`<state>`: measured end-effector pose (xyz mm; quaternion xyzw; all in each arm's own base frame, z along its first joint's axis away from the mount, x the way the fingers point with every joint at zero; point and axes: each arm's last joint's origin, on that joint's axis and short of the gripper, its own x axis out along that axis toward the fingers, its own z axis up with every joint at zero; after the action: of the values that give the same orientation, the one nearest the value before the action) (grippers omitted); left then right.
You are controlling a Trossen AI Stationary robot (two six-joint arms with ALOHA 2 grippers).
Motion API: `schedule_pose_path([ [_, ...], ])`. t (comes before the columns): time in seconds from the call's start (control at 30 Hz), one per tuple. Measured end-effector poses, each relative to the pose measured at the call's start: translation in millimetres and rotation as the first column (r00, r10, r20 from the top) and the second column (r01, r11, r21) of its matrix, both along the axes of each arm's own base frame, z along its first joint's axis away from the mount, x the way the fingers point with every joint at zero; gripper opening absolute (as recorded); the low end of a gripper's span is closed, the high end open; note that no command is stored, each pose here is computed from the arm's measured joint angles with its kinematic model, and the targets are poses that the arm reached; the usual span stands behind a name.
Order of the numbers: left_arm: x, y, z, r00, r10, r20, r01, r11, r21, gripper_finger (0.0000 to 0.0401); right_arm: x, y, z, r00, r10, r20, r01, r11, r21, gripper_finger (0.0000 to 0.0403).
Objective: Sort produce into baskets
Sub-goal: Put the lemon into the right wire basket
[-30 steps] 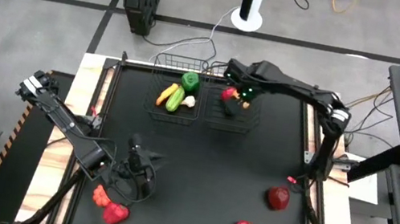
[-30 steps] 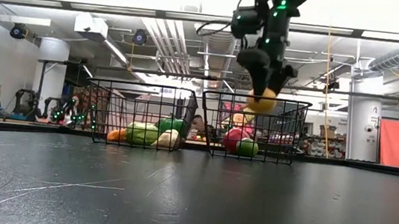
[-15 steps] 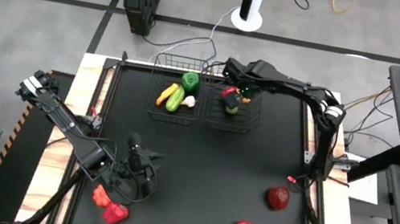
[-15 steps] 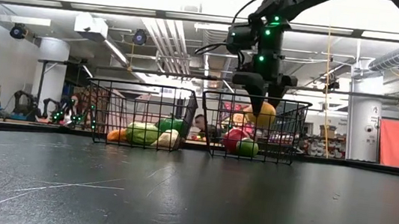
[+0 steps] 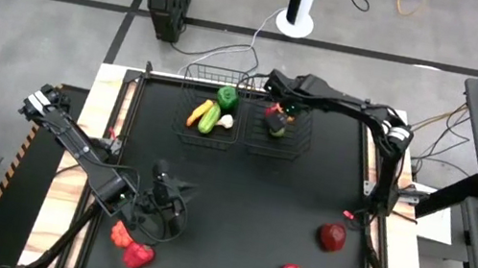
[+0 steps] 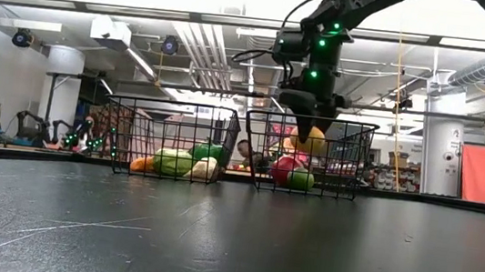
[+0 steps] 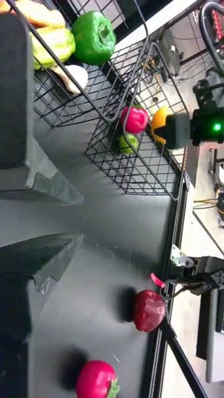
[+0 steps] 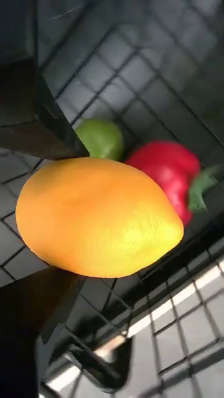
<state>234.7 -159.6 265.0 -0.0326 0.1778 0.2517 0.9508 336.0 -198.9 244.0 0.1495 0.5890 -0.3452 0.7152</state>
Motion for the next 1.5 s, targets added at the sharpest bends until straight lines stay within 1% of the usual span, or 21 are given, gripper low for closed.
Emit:
schedule_pose_path([
  [0.07, 0, 0, 0, 1.0, 0.0, -0.005, 0.0, 1.0, 0.004, 0.0068, 0, 3, -4, 0.995, 0.097, -0.028, -0.096, 0.995, 0.021, 0.0257],
  [0.13, -1, 1, -1, 1.0, 0.0, -0.01, 0.0, 1.0, 0.008, 0.0068, -1, 6, -9, 0.981, 0.188, -0.045, -0.185, 0.981, 0.063, 0.0257],
  [0.27, -1, 1, -1, 1.0, 0.0, -0.019, 0.0, 1.0, 0.015, 0.0068, -1, 12, -16, 0.935, 0.355, -0.016, -0.349, 0.925, 0.154, 0.0254],
  [0.37, -1, 1, -2, 1.0, 0.0, -0.023, 0.0, 1.0, 0.019, 0.0068, 0, 15, -17, 0.891, 0.453, -0.016, -0.444, 0.88, 0.167, 0.0255],
  [0.5, -1, 1, -2, 1.0, 0.001, -0.023, 0.0, 1.0, 0.02, 0.0068, 0, 16, -17, 0.842, 0.538, -0.029, -0.527, 0.834, 0.163, 0.0255],
  [0.6, -1, 1, -2, 1.0, 0.001, -0.025, 0.0, 1.0, 0.021, 0.0068, 0, 16, -18, 0.787, 0.615, -0.045, -0.602, 0.782, 0.163, 0.0255],
  [0.67, -2, 1, -2, 1.0, 0.001, -0.026, 0.0, 1.0, 0.022, 0.0068, 0, 16, -18, 0.731, 0.681, -0.05, -0.666, 0.727, 0.165, 0.0256],
  [0.73, -2, 2, -2, 1.0, 0.001, -0.028, -0.001, 1.0, 0.024, 0.0068, 1, 17, -18, 0.685, 0.728, -0.028, -0.714, 0.678, 0.172, 0.0256],
  [0.83, -2, 2, -2, 1.0, 0.001, -0.029, -0.001, 1.0, 0.025, 0.0068, 2, 19, -18, 0.647, 0.763, 0.008, -0.751, 0.635, 0.179, 0.0256],
  [0.97, -2, 2, -2, 0.999, 0.002, -0.032, -0.001, 1.0, 0.029, 0.0068, 3, 22, -19, 0.636, 0.771, 0.023, -0.761, 0.622, 0.184, 0.0256],
  [1.03, -2, 2, -2, 0.999, 0.002, -0.033, -0.001, 1.0, 0.03, 0.0068, 2, 24, -21, 0.641, 0.767, 0.023, -0.755, 0.626, 0.194, 0.0256],
  [1.13, -2, 2, -2, 0.999, 0.002, -0.033, -0.001, 1.0, 0.03, 0.0068, 0, 25, -26, 0.66, 0.75, 0.023, -0.736, 0.642, 0.215, 0.0255],
  [1.27, -2, 2, -2, 0.999, 0.002, -0.033, -0.001, 1.0, 0.029, 0.0068, -3, 25, -32, 0.669, 0.743, 0.018, -0.725, 0.647, 0.236, 0.0255],
  [1.5, -2, 2, -2, 0.999, 0.002, -0.033, -0.001, 1.0, 0.029, 0.0068, -6, 21, -33, 0.693, 0.721, 0.002, -0.701, 0.673, 0.236, 0.0267],
])
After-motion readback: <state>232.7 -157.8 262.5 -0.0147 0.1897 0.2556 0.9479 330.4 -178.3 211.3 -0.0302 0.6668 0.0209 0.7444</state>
